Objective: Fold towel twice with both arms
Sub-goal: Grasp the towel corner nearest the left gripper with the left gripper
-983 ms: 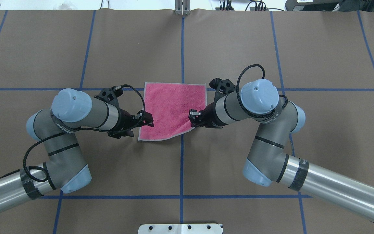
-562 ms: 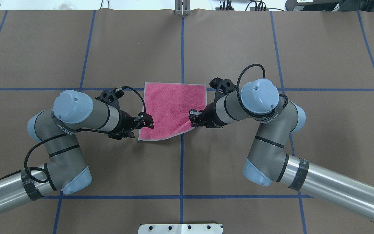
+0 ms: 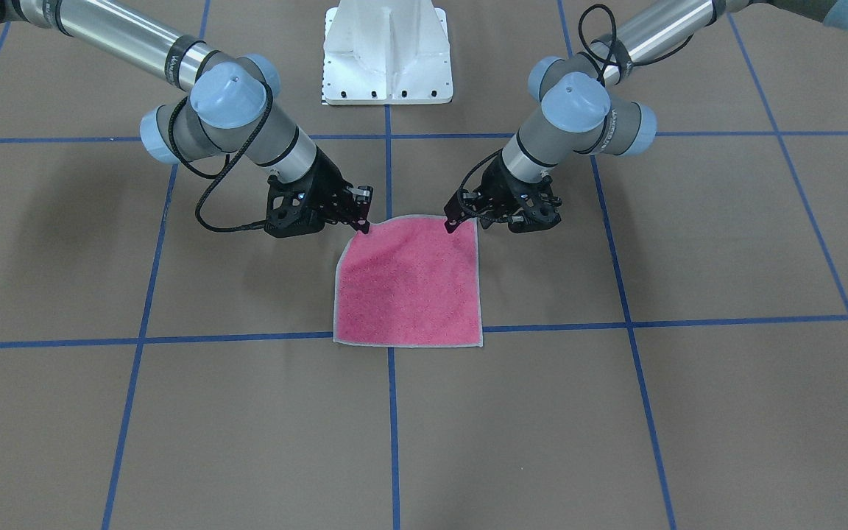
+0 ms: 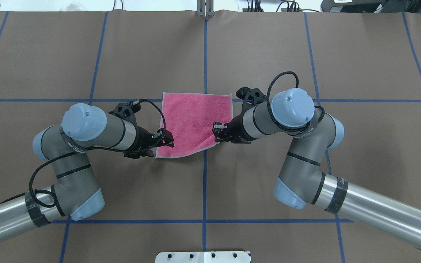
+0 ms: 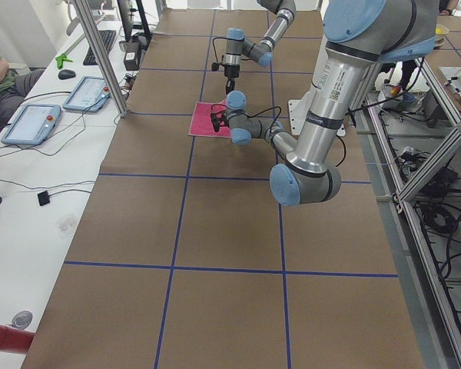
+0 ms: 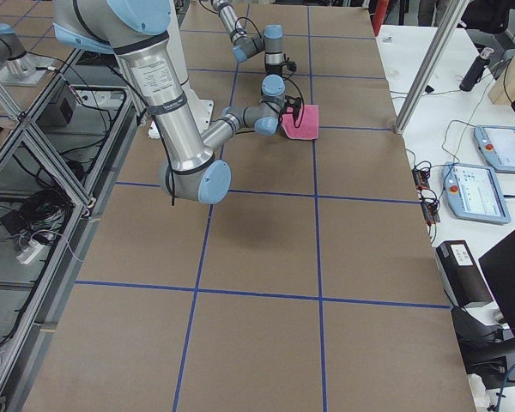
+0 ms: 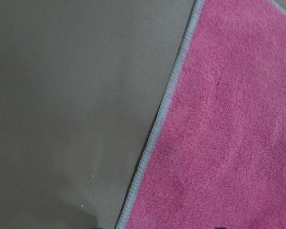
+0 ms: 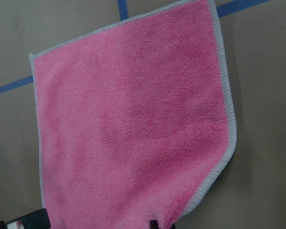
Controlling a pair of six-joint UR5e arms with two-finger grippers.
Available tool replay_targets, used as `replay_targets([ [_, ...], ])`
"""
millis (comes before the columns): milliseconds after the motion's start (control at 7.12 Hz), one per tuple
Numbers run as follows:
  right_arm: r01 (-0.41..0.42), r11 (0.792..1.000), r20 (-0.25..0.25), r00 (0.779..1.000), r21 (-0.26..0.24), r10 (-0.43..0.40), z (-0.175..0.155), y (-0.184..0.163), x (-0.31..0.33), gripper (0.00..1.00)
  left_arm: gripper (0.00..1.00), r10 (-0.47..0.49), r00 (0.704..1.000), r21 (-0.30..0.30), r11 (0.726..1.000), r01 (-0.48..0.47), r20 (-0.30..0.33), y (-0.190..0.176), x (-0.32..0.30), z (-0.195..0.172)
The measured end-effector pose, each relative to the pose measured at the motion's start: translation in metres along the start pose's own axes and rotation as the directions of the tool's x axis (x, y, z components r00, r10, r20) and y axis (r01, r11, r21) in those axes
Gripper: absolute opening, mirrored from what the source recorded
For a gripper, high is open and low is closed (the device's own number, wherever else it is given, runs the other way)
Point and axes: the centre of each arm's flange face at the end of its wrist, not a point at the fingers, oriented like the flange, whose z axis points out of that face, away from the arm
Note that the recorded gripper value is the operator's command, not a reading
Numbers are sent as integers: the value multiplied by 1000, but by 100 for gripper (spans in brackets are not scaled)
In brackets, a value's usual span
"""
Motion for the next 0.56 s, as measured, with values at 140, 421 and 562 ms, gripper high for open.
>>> replay_targets([
  [140, 0, 1000, 1, 1000, 1, 0, 0, -1, 0, 0, 82, 0, 1000, -1, 1000, 0, 2, 0, 0, 1],
  [421, -1, 1000, 1, 1000, 3, 1, -1, -2, 0, 0, 78, 1, 1000, -4, 1000, -1, 3, 3, 1, 4],
  [562, -1, 1000, 1, 1000, 3, 1, -1, -3, 0, 0, 74, 2, 1000, -6, 1000, -2, 3, 4, 1, 5],
])
